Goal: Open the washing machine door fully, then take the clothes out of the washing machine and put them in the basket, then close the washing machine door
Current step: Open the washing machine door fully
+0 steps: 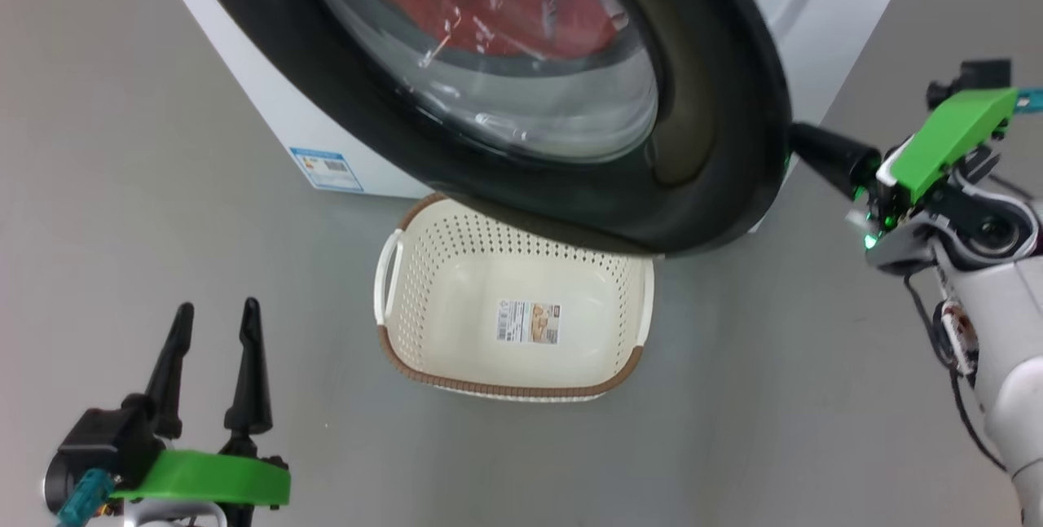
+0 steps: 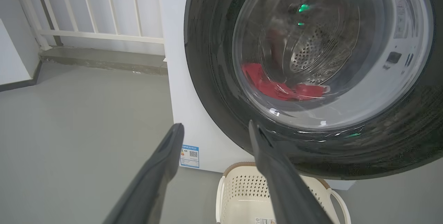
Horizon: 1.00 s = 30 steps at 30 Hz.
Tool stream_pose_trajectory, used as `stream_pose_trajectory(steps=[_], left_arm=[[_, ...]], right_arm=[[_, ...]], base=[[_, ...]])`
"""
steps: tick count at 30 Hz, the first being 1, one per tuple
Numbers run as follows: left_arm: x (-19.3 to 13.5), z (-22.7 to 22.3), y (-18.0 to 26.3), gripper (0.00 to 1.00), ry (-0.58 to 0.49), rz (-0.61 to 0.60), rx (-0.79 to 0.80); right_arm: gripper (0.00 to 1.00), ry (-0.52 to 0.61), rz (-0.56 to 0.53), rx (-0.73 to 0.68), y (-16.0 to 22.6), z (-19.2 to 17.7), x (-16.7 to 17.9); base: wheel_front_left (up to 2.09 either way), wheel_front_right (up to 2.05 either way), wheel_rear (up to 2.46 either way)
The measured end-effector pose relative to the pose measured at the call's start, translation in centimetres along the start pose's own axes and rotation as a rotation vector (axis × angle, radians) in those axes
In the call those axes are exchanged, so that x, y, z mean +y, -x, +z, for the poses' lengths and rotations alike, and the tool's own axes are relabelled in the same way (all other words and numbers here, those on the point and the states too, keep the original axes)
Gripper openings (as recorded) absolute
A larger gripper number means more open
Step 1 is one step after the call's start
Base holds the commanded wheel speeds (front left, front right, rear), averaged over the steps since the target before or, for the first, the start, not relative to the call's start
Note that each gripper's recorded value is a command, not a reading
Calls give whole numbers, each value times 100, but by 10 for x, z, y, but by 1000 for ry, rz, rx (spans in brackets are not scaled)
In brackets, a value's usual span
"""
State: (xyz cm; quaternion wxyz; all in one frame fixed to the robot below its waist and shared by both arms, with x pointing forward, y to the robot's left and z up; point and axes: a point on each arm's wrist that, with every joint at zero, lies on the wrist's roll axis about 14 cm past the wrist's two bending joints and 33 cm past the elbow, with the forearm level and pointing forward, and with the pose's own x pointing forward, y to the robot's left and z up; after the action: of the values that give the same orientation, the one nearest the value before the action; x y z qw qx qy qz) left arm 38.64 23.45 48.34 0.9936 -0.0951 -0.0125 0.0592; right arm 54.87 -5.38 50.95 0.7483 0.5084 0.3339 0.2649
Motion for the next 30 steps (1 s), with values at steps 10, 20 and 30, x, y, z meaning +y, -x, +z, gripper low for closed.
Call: stream_pose_trajectory(steps=[10, 20, 30], left_arm=[[0, 9, 17, 100, -2, -4, -21], [2, 13, 31, 100, -8, -5, -30], [8, 20, 44, 100, -18, 11, -50]], right_arm=[[0, 1, 34, 68, 20, -33, 13], [0, 15, 64, 151, 34, -63, 26], [0, 65, 98, 240, 37, -92, 44]], base=[[0, 0, 0], [0, 0, 0], [0, 0, 0]])
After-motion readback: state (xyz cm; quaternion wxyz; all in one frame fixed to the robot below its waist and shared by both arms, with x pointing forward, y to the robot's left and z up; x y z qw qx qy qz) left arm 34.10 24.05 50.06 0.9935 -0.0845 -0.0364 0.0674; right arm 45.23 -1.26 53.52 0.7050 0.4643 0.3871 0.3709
